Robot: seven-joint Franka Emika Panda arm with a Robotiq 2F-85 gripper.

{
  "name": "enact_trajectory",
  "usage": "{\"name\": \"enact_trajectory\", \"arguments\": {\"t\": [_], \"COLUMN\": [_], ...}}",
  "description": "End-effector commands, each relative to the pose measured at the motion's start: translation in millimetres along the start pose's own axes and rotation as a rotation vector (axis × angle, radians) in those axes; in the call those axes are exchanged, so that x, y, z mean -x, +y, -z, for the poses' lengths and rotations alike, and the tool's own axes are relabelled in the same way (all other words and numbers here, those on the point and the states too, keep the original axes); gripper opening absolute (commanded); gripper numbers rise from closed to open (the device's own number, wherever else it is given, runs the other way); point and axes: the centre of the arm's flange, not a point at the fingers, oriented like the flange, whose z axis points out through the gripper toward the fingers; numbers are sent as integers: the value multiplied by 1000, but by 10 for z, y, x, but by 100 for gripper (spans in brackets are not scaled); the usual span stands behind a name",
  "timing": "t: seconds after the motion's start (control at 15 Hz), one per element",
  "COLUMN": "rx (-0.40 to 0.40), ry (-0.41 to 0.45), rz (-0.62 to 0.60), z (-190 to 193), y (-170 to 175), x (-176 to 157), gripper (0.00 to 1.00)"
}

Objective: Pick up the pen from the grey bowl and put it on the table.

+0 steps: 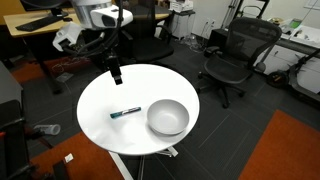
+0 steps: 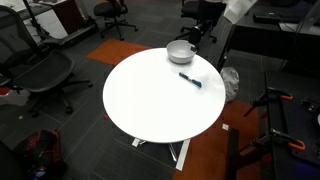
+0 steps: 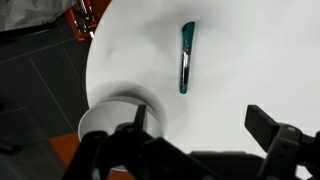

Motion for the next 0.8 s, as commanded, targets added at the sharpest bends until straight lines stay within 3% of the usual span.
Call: {"name": "enact_trajectory", "arguments": {"t": [0.0,0.4,0.73], "rx": [9,9,-2], "ry": [-12,-19,-11], "rz": [2,-2,-14], "z": [339,524,454], "y": [83,138,115], "x": [200,237,136], "gripper": [100,100,100]}}
